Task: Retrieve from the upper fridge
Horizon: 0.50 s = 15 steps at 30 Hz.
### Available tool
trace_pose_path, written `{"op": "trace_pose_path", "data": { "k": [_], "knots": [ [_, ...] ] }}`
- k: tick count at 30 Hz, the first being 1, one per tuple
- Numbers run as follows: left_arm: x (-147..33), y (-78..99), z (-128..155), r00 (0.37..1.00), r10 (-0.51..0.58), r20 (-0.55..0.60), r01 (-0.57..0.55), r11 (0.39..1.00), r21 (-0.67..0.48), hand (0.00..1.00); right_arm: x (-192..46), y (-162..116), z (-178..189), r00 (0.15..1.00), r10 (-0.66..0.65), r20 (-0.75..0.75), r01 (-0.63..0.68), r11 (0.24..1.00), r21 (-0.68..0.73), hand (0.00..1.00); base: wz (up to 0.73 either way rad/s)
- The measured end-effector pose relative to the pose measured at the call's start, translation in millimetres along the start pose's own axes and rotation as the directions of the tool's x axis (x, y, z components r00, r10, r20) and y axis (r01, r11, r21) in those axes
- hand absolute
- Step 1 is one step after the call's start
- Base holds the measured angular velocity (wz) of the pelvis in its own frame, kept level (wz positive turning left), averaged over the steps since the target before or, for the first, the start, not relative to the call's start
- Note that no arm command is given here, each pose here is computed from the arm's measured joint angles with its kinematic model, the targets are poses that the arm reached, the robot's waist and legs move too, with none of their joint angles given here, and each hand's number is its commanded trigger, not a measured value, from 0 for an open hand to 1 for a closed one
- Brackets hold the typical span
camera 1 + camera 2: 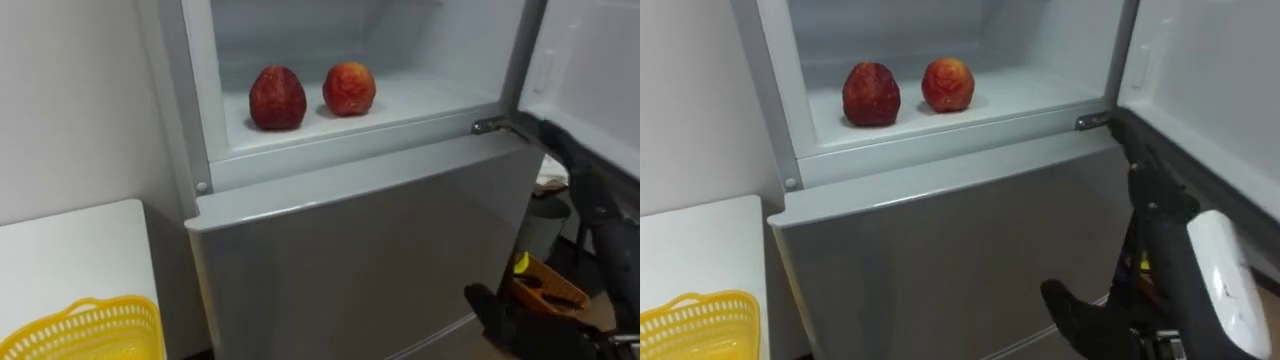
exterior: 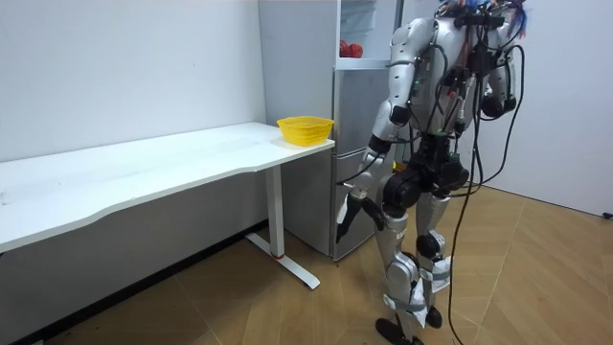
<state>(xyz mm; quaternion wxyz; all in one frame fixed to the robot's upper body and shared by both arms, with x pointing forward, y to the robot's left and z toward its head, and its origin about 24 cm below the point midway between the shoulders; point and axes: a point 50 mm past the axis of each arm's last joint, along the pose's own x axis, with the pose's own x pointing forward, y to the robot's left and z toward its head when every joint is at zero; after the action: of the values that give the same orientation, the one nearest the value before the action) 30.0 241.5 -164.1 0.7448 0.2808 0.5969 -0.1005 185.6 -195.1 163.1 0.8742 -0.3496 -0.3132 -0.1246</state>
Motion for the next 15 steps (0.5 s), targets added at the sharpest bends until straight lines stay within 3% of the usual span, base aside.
{"op": "trace_pose_path", "data": {
  "k": [8,15],
  "knots": [
    [-0.9,4.1,-10.4,0.999,0.009,-0.04,-0.01,1.0,-0.025,0.0,29.0,-18.5,12.0,0.956,-0.244,0.161,0.246,0.969,0.006,0.0,0.16],
    [-1.5,5.6,-13.4,0.998,0.022,-0.051,-0.025,0.997,-0.066,0.0,55.3,-24.4,7.1,0.933,-0.318,0.17,0.299,0.945,0.13,0.0,0.17]
  ]
}}
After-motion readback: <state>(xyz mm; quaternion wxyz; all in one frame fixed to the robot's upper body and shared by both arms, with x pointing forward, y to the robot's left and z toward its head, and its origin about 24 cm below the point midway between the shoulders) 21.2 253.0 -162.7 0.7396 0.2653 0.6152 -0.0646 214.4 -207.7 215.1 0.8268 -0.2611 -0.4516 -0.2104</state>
